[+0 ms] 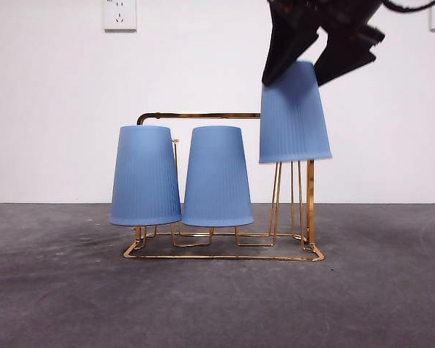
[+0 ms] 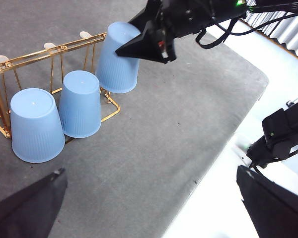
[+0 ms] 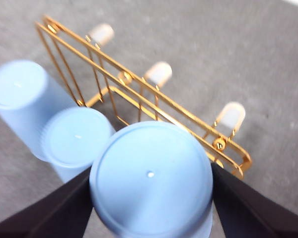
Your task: The left arm pick up the left cup on cup holder and place it on desk, then the right arm insert the right cup into the first cup, and then the left arm insert the mid cup into the first cup
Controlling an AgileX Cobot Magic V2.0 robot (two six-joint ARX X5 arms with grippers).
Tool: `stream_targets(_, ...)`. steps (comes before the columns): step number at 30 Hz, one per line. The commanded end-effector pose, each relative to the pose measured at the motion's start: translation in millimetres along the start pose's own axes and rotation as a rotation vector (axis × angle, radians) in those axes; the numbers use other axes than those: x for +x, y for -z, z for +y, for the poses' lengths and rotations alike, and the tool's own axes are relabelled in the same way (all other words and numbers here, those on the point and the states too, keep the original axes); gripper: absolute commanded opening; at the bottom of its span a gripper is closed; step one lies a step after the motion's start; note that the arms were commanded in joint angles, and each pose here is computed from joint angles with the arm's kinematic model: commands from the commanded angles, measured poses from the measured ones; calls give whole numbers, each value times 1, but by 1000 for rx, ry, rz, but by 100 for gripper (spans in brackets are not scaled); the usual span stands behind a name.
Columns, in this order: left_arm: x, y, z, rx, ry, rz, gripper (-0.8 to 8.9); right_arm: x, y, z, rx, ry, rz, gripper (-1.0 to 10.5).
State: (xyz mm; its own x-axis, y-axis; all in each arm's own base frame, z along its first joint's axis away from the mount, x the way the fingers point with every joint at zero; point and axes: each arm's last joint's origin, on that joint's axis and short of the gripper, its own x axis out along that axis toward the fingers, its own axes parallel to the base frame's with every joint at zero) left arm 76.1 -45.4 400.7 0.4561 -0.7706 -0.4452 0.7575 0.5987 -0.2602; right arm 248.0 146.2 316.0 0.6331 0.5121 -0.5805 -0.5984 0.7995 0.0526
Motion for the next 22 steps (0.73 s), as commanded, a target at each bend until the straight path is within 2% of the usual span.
stream_targets(1,-3,-4,-2,20,1,-17,562,-13,-10,4,-6,-7,-63,292)
stream_targets(7,-3,-4,-2,17,2,-18,562,-59,-18,10,20,-17,-196,292)
stream_targets(10,-3,-4,-2,9,2,-18,562,-90,-17,15,61,-51,-257,292)
stream_targets(15,-3,-4,-2,-1,2,-17,562,-118,-3,26,92,-135,-214,292)
stream_targets(22,-3,-4,-2,-5,2,-18,562,-126,15,54,77,-270,-118,292)
